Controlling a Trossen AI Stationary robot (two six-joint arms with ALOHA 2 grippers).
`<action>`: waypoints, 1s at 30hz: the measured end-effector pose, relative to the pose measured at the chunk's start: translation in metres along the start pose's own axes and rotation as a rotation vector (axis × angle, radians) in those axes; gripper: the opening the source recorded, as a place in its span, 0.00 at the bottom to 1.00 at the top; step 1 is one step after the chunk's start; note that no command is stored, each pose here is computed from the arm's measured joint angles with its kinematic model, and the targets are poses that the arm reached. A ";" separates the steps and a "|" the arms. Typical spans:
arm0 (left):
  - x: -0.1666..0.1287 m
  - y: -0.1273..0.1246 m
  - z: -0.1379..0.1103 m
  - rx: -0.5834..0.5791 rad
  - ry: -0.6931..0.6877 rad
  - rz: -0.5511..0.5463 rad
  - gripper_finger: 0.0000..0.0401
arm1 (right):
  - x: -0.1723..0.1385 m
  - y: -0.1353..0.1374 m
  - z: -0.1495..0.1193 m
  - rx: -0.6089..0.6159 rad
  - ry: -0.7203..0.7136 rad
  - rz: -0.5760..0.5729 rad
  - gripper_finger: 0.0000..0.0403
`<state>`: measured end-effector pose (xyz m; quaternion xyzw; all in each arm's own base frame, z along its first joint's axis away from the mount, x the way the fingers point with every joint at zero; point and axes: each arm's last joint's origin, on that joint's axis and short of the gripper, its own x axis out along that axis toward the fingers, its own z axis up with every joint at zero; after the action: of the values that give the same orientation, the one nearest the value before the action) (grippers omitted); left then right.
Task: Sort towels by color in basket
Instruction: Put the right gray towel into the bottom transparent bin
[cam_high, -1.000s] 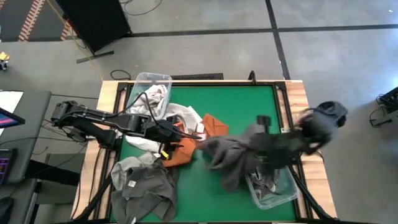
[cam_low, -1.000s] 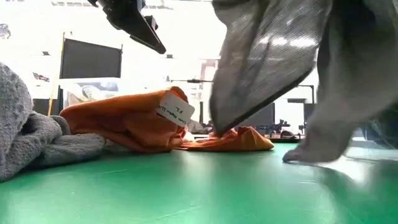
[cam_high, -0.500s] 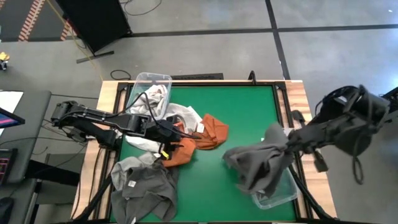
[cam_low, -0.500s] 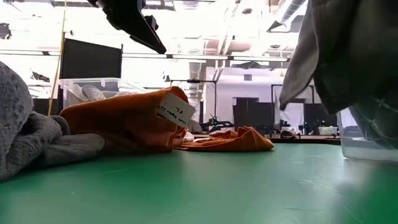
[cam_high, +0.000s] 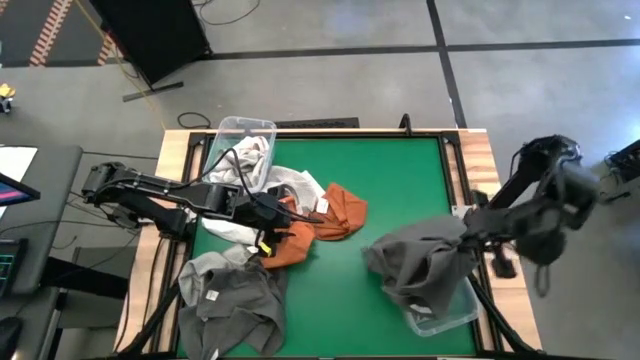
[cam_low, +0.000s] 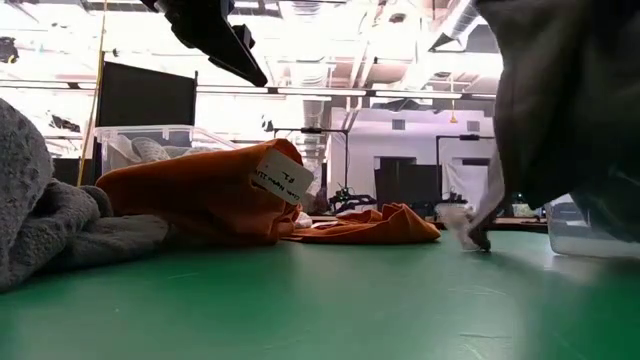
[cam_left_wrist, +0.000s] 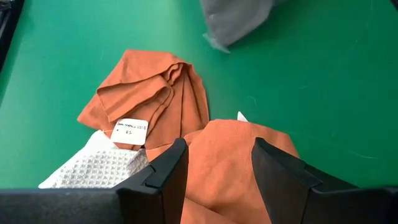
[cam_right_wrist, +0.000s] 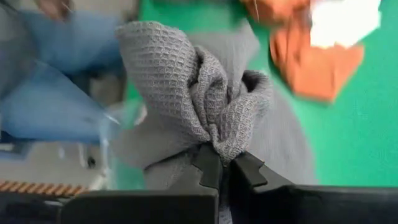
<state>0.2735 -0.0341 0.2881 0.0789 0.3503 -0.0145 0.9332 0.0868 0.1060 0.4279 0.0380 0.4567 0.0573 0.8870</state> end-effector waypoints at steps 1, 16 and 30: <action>0.000 0.000 0.000 0.000 0.000 0.000 0.42 | 0.010 0.000 -0.006 0.016 0.039 -0.022 0.07; 0.000 0.000 0.000 0.000 0.000 0.000 0.42 | 0.160 0.005 -0.089 0.144 0.193 -0.048 0.08; 0.000 0.000 0.000 0.000 0.000 0.000 0.42 | 0.178 -0.001 -0.088 0.262 0.187 -0.002 0.13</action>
<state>0.2735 -0.0341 0.2881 0.0789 0.3504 -0.0144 0.9332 0.1182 0.1301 0.2335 0.1473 0.5408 -0.0004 0.8281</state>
